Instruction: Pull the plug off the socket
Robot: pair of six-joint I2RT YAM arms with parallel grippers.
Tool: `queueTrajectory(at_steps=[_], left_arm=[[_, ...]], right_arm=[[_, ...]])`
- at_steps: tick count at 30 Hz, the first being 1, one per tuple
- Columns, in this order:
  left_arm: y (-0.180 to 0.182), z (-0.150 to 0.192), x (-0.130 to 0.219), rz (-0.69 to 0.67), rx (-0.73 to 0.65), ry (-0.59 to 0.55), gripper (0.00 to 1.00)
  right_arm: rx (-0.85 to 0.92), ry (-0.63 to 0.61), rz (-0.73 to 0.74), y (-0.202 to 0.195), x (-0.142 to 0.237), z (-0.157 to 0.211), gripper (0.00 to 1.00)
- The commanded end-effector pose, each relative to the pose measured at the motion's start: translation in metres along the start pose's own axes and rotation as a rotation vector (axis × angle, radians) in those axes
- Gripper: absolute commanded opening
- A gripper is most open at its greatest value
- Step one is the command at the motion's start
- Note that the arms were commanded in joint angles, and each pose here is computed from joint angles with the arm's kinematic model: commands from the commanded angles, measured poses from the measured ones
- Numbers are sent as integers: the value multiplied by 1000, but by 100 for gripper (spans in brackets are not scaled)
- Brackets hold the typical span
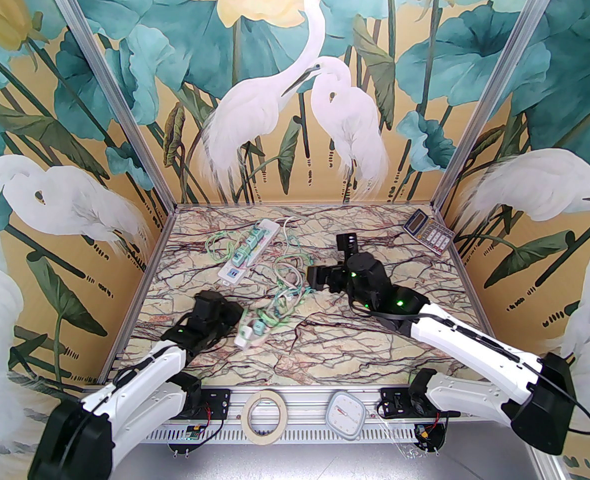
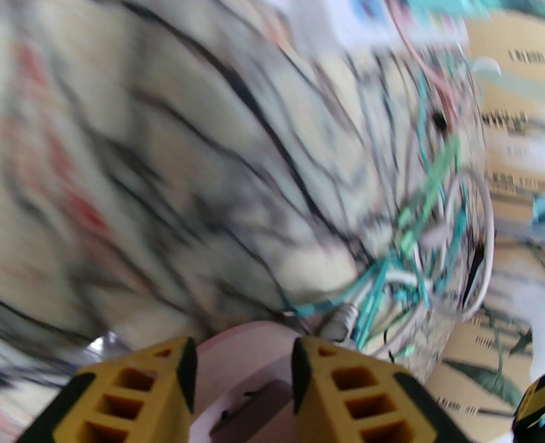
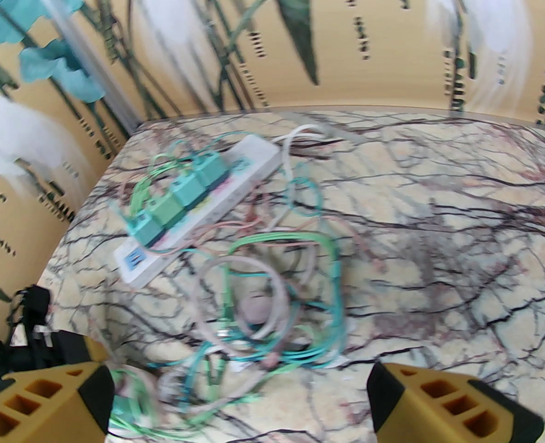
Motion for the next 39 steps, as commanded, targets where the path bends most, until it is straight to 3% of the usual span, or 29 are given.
queueTrajectory(at_steps=[1, 9, 21, 29, 34, 39], left_arm=[[-30, 0, -5, 54, 11, -37, 46], [-35, -5, -7, -27, -55, -37, 55], [-32, -42, 61, -74, -152, -281, 76], [-29, -45, 78, -79, -186, -308, 77], [-30, -44, 77, -78, -193, -297, 77], [-31, -42, 72, -78, -202, -274, 78]], right_arm=[[26, 71, 18, 8, -7, 22, 99], [221, 238, 67, 40, -24, 108, 99], [354, 383, 93, 101, -55, 179, 99], [379, 370, 253, 81, -67, 186, 99], [348, 368, 352, 44, -69, 176, 99], [340, 375, 286, 40, -73, 175, 99]])
Point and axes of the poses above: each hand's point on the last joint's axis, 136 mm out from that joint toward the fingers, its own x axis back along the fingers, its own y axis along the line the jaws close on, z = x × y, the point moved 4 cm from there along x, back along the fingers, and after that the axes turned 9 degrees about -x, right-handed, at the moved point
